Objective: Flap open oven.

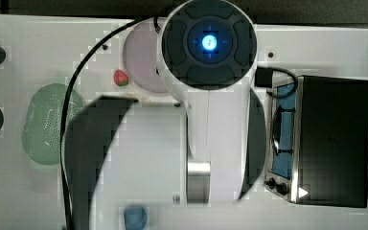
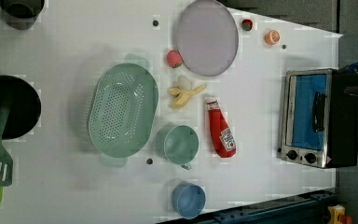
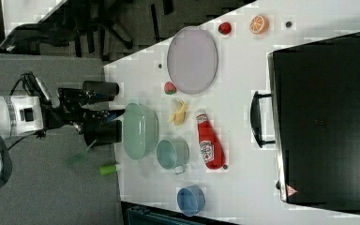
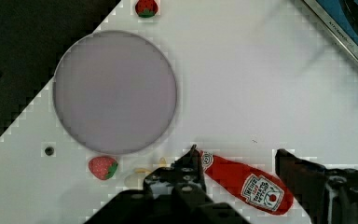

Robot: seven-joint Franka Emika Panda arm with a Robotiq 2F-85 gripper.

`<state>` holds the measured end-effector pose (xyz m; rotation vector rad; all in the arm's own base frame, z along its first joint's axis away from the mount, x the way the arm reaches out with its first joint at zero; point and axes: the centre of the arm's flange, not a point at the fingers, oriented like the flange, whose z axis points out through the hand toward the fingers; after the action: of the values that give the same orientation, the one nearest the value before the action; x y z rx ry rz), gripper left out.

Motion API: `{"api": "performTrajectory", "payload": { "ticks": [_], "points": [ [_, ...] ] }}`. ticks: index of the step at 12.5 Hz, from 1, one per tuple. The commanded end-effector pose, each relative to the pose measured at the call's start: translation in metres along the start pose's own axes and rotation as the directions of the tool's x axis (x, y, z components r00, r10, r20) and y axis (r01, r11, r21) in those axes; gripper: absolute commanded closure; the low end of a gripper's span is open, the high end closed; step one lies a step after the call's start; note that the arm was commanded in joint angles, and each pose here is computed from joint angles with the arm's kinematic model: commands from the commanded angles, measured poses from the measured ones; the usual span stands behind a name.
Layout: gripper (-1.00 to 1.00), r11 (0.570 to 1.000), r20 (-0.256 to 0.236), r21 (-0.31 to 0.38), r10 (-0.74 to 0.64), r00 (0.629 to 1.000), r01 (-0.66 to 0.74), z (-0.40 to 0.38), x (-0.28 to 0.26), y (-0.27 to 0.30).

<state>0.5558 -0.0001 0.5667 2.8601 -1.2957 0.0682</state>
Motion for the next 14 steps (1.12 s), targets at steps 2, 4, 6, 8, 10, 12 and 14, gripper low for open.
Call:
{"api": "performTrajectory", "payload": {
  "ticks": [2, 4, 6, 8, 10, 12, 14],
  "points": [
    [-0.80, 0.981, 0.047, -0.032, 0.194, 0.980, -0.192, -0.051, -0.068, 0.142],
    [-1.00, 0.981, 0.047, -0.032, 0.194, 0.980, -0.192, -0.050, -0.068, 0.142],
    [-0.90, 0.981, 0.047, -0.032, 0.194, 0.980, -0.192, -0.050, -0.068, 0.142],
    [-0.39, 0.981, 0.047, -0.032, 0.194, 0.980, -0.192, -0.050, -0.068, 0.142],
    [0.08, 0.980, 0.047, -0.033, 0.198, 0.979, -0.196, -0.050, -0.067, 0.143],
    [0.55, 0.978, 0.054, -0.039, 0.207, 0.977, -0.205, -0.046, -0.063, 0.146],
    [0.65, 0.980, 0.061, -0.049, 0.196, 0.979, -0.193, -0.032, -0.053, 0.149]
  ]
}}
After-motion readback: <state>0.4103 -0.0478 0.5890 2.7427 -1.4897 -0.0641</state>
